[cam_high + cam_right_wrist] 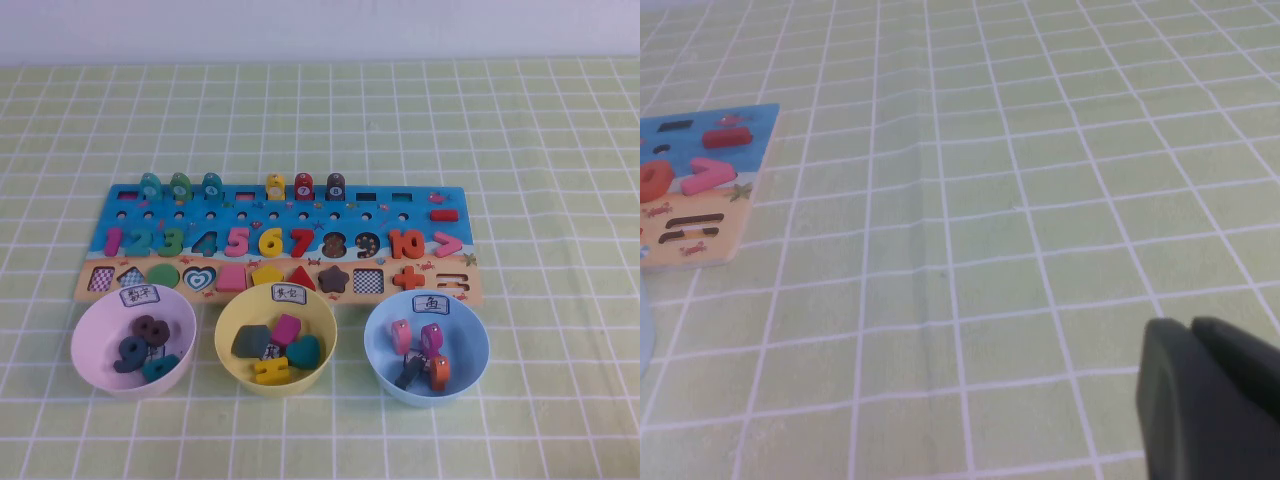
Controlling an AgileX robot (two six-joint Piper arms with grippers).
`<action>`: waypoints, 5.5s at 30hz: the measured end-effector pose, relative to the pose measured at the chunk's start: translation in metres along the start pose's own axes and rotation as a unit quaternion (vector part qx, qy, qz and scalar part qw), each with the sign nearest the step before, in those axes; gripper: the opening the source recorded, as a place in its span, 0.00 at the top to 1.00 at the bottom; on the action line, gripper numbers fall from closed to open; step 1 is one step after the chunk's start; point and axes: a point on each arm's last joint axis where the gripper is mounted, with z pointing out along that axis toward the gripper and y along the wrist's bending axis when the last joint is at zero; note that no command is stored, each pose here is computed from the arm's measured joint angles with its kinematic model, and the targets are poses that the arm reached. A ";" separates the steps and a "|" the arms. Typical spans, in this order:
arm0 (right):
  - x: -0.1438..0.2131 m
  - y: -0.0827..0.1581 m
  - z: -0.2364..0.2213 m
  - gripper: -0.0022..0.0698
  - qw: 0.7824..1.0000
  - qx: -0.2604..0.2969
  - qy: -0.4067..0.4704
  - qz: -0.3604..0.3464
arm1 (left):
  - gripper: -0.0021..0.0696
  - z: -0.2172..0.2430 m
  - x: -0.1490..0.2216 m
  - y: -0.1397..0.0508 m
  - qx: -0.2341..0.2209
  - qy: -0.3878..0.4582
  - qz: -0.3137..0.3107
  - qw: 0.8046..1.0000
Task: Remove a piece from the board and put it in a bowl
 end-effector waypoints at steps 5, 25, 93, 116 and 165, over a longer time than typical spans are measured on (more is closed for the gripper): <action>0.000 0.000 0.000 0.99 1.000 0.000 0.000 0.000 | 0.98 0.000 0.000 0.000 0.000 0.000 0.000 1.000; 0.000 0.000 0.000 0.99 1.000 0.000 0.000 -0.001 | 0.98 0.000 0.000 0.000 0.000 0.000 0.000 1.000; -0.013 0.025 -0.005 0.98 0.894 -0.157 -0.009 0.419 | 0.98 0.000 0.000 0.000 0.000 0.000 0.000 1.000; -0.044 0.042 -0.011 0.99 0.958 -0.171 0.078 0.215 | 0.98 0.000 0.000 0.000 0.000 0.000 0.000 1.000; -0.207 0.235 0.291 0.99 0.855 -0.168 0.406 -0.274 | 0.98 0.000 0.000 0.000 0.000 0.000 0.000 1.000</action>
